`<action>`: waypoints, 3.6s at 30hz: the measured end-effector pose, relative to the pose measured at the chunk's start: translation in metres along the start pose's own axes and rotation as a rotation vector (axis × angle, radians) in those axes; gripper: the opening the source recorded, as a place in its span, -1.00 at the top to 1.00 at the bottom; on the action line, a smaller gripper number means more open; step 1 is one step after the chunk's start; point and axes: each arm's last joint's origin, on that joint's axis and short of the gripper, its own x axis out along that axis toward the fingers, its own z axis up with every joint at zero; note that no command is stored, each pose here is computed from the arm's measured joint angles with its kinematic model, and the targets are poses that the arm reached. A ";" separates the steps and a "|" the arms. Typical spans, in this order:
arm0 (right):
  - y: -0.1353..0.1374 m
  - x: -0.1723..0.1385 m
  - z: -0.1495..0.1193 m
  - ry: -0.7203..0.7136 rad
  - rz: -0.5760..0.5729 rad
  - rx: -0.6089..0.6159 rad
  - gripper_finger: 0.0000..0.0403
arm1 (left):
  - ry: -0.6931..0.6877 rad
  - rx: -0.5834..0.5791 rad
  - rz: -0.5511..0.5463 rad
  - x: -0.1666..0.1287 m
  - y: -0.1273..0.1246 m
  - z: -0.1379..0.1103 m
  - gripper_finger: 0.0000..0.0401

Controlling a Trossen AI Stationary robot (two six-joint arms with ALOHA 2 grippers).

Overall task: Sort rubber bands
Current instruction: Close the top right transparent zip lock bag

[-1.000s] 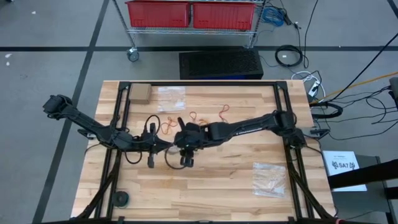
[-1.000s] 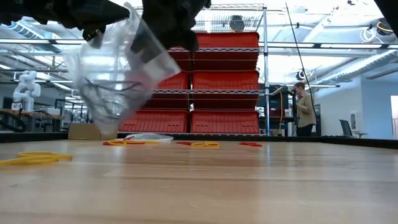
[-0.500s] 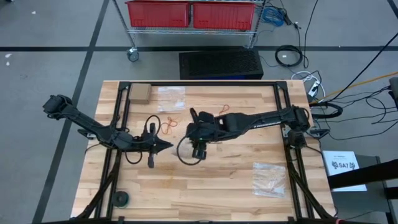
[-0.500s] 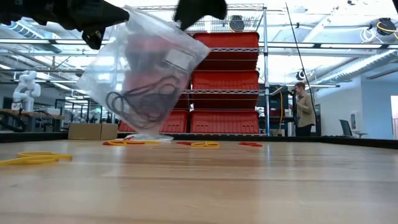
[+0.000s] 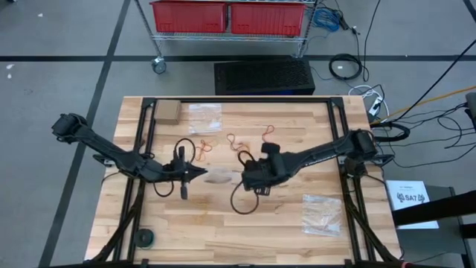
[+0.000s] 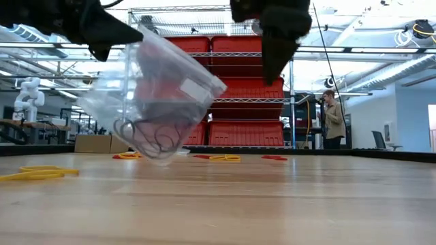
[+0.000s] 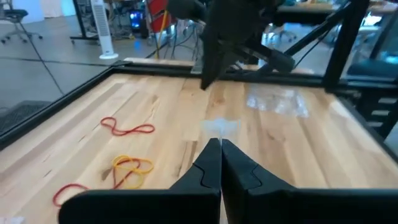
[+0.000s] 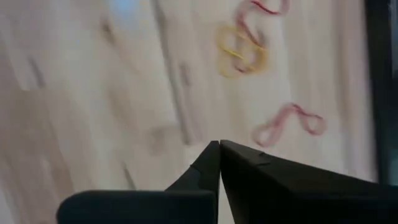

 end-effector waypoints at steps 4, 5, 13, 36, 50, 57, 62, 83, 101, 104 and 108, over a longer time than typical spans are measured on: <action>0.010 0.012 -0.021 -0.086 0.089 0.032 1.00 | 0.033 0.055 0.018 0.011 -0.006 0.002 1.00; 0.010 0.013 -0.027 -0.113 0.111 0.046 1.00 | 0.039 0.083 0.023 0.014 -0.008 0.004 1.00; -0.009 0.002 -0.055 -0.291 0.155 0.186 1.00 | 0.126 0.265 0.152 0.036 -0.015 0.040 1.00; 0.015 -0.021 -0.068 -0.365 0.240 0.252 1.00 | 0.420 0.109 -0.242 0.122 -0.065 -0.039 0.90; 0.032 -0.011 -0.066 -0.333 0.286 0.315 0.20 | 0.408 0.125 -0.302 0.137 -0.063 -0.020 0.32; 0.056 0.040 -0.066 -0.201 0.197 0.300 0.33 | 0.551 0.186 -0.021 0.127 -0.035 -0.019 0.64; 0.065 0.072 -0.066 -0.100 0.185 0.294 0.88 | 0.544 0.128 0.028 0.115 -0.016 -0.020 0.95; -0.018 0.120 -0.018 -0.113 0.288 0.336 1.00 | 0.401 -0.085 -0.019 0.087 0.016 -0.054 0.99; 0.068 0.073 -0.044 -0.037 0.612 0.147 1.00 | 0.539 -0.219 -0.017 0.102 0.053 -0.079 1.00; 0.078 0.078 -0.050 0.003 0.603 0.162 1.00 | 0.564 -0.247 -0.039 0.105 0.048 -0.088 1.00; 0.073 0.083 -0.051 0.028 0.533 0.192 1.00 | 0.585 -0.290 -0.068 0.105 0.038 -0.093 1.00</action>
